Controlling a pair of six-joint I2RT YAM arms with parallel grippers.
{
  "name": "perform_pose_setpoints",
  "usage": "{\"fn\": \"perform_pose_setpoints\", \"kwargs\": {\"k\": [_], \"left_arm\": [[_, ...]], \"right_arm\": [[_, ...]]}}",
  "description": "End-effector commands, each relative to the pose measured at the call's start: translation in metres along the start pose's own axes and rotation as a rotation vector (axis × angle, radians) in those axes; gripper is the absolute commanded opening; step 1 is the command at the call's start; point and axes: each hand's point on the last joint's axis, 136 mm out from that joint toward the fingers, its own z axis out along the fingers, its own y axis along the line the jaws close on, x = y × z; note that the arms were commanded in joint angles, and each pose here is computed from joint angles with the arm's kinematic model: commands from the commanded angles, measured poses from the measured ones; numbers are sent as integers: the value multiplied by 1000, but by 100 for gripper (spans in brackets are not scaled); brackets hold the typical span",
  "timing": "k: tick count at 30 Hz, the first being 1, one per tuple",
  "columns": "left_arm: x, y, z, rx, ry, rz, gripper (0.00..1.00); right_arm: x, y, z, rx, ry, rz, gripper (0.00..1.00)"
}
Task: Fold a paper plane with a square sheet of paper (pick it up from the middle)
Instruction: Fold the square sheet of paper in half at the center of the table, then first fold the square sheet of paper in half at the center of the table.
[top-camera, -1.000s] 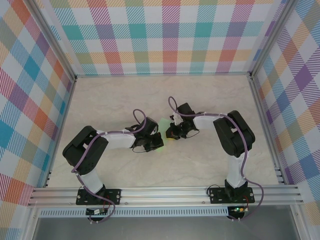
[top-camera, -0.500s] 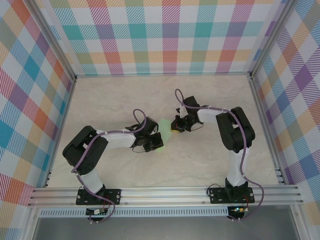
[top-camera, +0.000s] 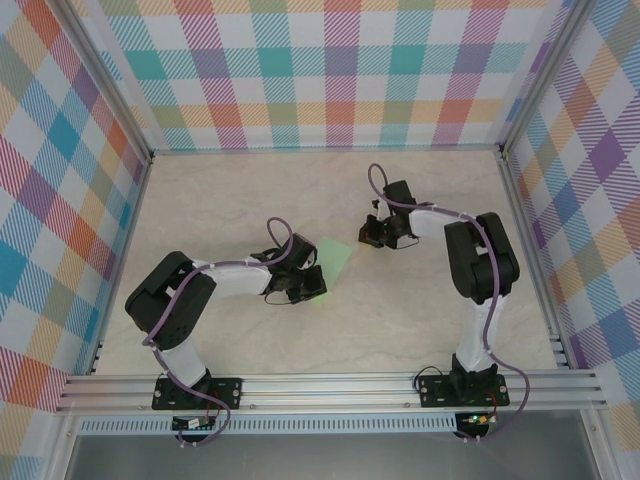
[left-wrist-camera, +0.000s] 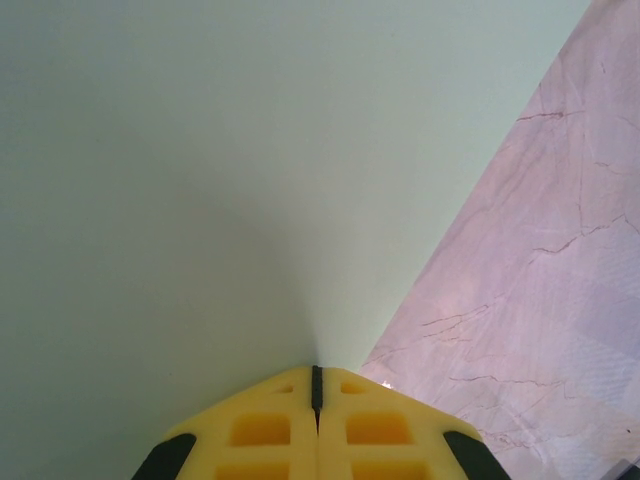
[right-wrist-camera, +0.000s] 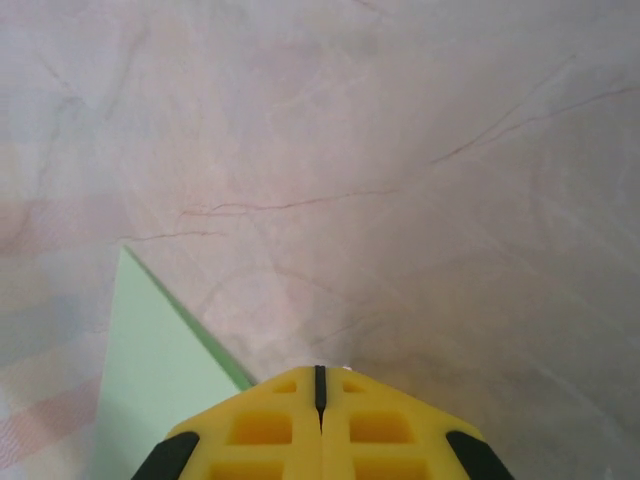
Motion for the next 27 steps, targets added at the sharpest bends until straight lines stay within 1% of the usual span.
{"fn": "perform_pose_setpoints", "kwargs": {"k": [1,5,8,14,17,20,25,27], "left_arm": [[27,46,3,-183,84,-26,2],[24,42,2,-172,73,-23,1],[19,34,-1,-151,54,-8,2],[12,22,-6,-119,29,14,2],[9,17,-9,-103,17,25,2],[3,3,-13,-62,-5,46,2],[-14,-29,-19,46,-67,85,5],[-20,-38,-18,77,-90,99,5]], "right_arm": [[5,39,-25,-135,-38,-67,0],[39,54,-13,-190,56,-60,0],[57,63,1,-225,118,-57,0],[61,56,20,-196,164,-40,0],[63,46,25,-143,185,-41,0],[67,34,29,-90,205,-39,0],[72,15,34,-8,225,-26,0],[74,12,35,4,232,-23,0]]}}
